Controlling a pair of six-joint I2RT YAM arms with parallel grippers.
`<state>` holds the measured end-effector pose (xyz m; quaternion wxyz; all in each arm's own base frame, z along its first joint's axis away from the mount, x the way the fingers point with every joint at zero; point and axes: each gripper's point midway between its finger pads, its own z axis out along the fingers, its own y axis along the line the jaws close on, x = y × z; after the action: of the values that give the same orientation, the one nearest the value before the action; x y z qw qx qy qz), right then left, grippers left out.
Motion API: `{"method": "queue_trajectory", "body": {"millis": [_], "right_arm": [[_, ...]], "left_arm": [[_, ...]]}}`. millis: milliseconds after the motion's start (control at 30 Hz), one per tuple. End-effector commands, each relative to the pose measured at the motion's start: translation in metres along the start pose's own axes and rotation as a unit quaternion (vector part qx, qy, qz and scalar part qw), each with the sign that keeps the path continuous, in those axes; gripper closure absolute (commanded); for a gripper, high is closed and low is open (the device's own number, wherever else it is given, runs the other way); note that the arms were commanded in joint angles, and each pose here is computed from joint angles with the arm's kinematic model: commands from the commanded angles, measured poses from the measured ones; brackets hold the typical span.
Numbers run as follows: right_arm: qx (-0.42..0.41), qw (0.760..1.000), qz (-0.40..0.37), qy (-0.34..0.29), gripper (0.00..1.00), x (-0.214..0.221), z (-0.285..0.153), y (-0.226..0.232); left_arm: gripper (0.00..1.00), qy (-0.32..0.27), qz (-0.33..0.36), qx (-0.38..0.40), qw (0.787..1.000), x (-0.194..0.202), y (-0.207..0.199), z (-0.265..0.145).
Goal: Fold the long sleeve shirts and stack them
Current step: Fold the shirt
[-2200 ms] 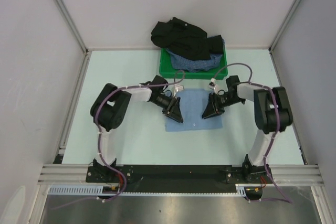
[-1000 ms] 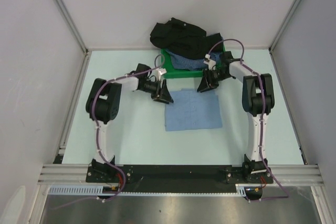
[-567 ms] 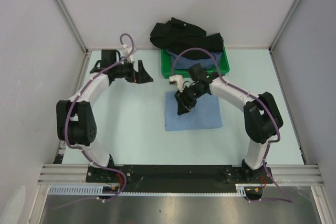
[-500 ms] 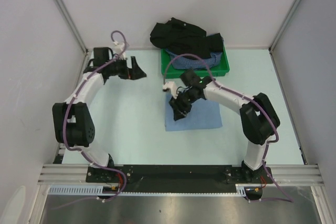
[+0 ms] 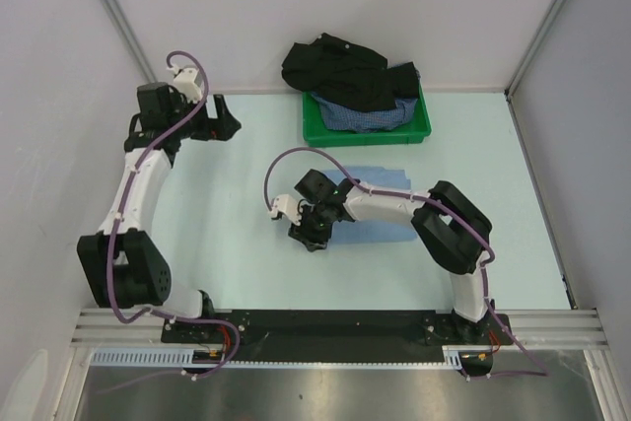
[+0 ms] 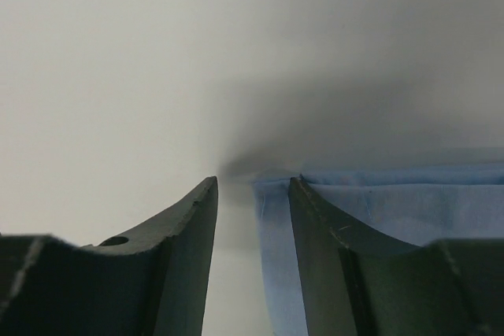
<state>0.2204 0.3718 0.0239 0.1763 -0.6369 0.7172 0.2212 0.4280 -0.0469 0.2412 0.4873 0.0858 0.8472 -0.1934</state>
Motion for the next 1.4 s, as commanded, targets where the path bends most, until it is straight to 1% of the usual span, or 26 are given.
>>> {"method": "queue_trajectory", "body": {"millis": [0,67,100,133,267,300,400,467,500,533,567,600,633,667,700,767,833,867,900,933,1000,1033,1067,1100,1233,1367], "right_arm": [[0.040,0.999,-0.024,0.029,0.66,0.018,0.015,-0.014],[0.031,0.998,-0.034,0.036,0.79,0.024,0.014,-0.006],[0.014,0.998,-0.042,0.034,0.96,0.025,0.013,0.003],[-0.002,0.998,-0.047,0.039,1.00,0.030,0.008,0.016],[-0.074,0.989,-0.119,0.037,1.00,0.049,-0.011,0.068],[-0.096,0.985,-0.139,0.030,1.00,0.051,-0.015,0.080],[-0.141,0.977,-0.160,0.033,1.00,0.070,-0.034,0.099],[-0.181,0.961,-0.202,0.053,1.00,0.091,-0.048,0.109],[-0.193,0.955,-0.219,0.057,1.00,0.098,-0.055,0.115],[-0.206,0.946,-0.239,0.068,0.91,0.108,-0.062,0.119],[-0.201,0.944,-0.251,0.068,0.77,0.110,-0.067,0.117],[-0.181,0.946,-0.261,0.062,0.54,0.108,-0.075,0.112],[-0.158,0.950,-0.266,0.044,0.45,0.098,-0.079,0.104],[-0.133,0.961,-0.241,0.032,0.29,0.091,-0.086,0.094],[-0.105,0.965,-0.239,0.011,0.24,0.074,-0.098,0.084],[-0.077,0.979,-0.190,-0.005,0.11,0.061,-0.113,0.072],[-0.040,0.991,-0.123,-0.037,0.10,0.046,-0.136,0.046],[-0.033,0.996,-0.068,-0.047,0.09,0.045,-0.143,0.041],[-0.010,0.998,-0.022,-0.063,0.09,0.047,-0.154,0.020],[0.004,0.998,0.011,-0.069,0.09,0.049,-0.158,0.009],[0.040,0.991,0.105,-0.079,0.09,0.061,-0.170,-0.020],[0.051,0.986,0.139,-0.084,0.09,0.063,-0.174,-0.032],[0.062,0.978,0.175,-0.092,0.08,0.066,-0.180,-0.042],[0.078,0.963,0.236,-0.106,0.08,0.075,-0.190,-0.058],[0.117,0.931,0.318,-0.138,0.00,0.093,-0.216,-0.089],[0.139,0.921,0.337,-0.134,0.00,0.103,-0.232,-0.096]], "left_arm": [[0.01,-0.060,0.063,-0.010,0.996,-0.026,-0.006,-0.020],[0.00,-0.062,0.068,0.001,0.996,-0.027,-0.010,-0.020],[0.01,-0.060,0.072,0.006,0.996,-0.026,-0.010,-0.019],[0.01,-0.054,0.072,0.012,0.996,-0.024,-0.011,-0.015],[0.01,-0.021,0.046,0.041,0.998,-0.013,-0.014,-0.003],[0.01,0.010,0.037,0.091,0.995,0.002,-0.028,-0.002],[0.01,0.050,0.046,0.142,0.987,0.024,-0.045,0.008],[0.01,0.073,0.063,0.157,0.983,0.043,-0.053,0.014],[0.01,0.093,0.082,0.177,0.976,0.057,-0.069,0.021],[0.01,0.111,0.081,0.186,0.973,0.070,-0.076,0.026],[0.02,0.130,0.087,0.211,0.965,0.081,-0.094,0.030],[0.04,0.163,0.069,0.224,0.958,0.101,-0.101,0.038],[0.08,0.176,0.060,0.235,0.954,0.109,-0.109,0.042],[0.09,0.191,0.047,0.248,0.948,0.117,-0.121,0.047],[0.11,0.216,0.027,0.257,0.942,0.133,-0.123,0.058],[0.15,0.237,-0.013,0.282,0.930,0.143,-0.137,0.069],[0.19,0.259,-0.039,0.305,0.916,0.155,-0.144,0.086],[0.19,0.268,-0.048,0.316,0.909,0.158,-0.152,0.090],[0.19,0.265,-0.046,0.325,0.907,0.154,-0.156,0.097],[0.20,0.278,-0.050,0.329,0.901,0.166,-0.156,0.107],[0.21,0.284,-0.046,0.347,0.893,0.168,-0.165,0.117],[0.22,0.297,-0.057,0.354,0.885,0.180,-0.165,0.124],[0.22,0.314,-0.068,0.365,0.874,0.188,-0.171,0.123],[0.23,0.315,-0.067,0.371,0.871,0.187,-0.172,0.126],[0.23,0.346,-0.072,0.375,0.857,0.215,-0.176,0.133],[0.24,0.378,-0.084,0.373,0.843,0.242,-0.182,0.136]]}}
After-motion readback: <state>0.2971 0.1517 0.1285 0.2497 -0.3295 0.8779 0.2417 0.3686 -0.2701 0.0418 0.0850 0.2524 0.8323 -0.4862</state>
